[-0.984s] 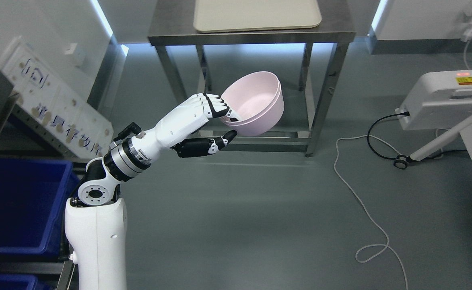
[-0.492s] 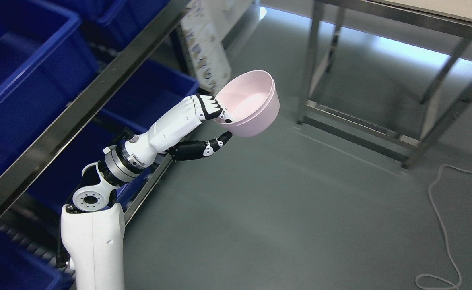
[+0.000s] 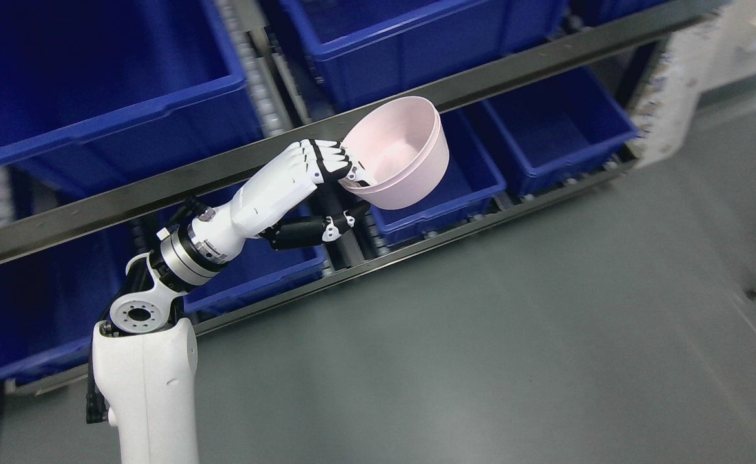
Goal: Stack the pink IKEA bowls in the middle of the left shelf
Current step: 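Carry the bowls while turning toward the blue bin shelf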
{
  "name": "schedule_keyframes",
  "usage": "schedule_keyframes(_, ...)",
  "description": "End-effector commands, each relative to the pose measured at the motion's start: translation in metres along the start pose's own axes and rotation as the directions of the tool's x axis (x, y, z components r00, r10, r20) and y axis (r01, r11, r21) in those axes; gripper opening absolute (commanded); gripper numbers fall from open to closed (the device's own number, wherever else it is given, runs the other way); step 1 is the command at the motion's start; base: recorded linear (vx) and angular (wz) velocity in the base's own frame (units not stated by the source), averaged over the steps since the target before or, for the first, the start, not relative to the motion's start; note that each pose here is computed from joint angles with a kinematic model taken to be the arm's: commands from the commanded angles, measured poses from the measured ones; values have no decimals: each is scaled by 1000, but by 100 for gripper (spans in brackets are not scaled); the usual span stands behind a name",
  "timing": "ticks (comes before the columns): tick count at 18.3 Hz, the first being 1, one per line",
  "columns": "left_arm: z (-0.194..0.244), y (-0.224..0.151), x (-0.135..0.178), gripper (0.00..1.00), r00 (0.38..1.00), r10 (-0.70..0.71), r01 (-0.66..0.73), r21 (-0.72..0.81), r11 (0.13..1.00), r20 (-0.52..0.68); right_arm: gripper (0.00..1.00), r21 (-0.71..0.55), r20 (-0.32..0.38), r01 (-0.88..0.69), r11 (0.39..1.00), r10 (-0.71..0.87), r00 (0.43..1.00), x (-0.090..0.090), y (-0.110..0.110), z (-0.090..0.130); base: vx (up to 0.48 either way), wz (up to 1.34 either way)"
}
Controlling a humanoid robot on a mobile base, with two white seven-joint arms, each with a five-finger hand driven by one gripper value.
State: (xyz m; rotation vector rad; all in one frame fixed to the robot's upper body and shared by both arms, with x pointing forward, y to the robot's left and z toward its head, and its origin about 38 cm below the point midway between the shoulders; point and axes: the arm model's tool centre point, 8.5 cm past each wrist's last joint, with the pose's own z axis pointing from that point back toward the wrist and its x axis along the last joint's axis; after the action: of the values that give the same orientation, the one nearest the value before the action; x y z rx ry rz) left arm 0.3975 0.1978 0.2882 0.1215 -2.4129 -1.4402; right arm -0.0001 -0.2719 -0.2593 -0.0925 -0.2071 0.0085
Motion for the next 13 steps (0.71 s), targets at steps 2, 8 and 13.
schedule_keyframes(2,-27,40,9,2,991,-104,104,13,995,82,100,-13,17,2,1000,-1,1000,6,-11,-1,-88,1256)
schedule_keyframes(8,-29,44,12,3,989,-119,118,16,993,89,100,-13,17,2,1000,-1,1000,6,-11,-1,5,680)
schedule_keyframes(13,-61,92,24,3,959,-233,226,58,972,164,100,-13,17,2,1000,-1,1000,6,-11,-1,49,214)
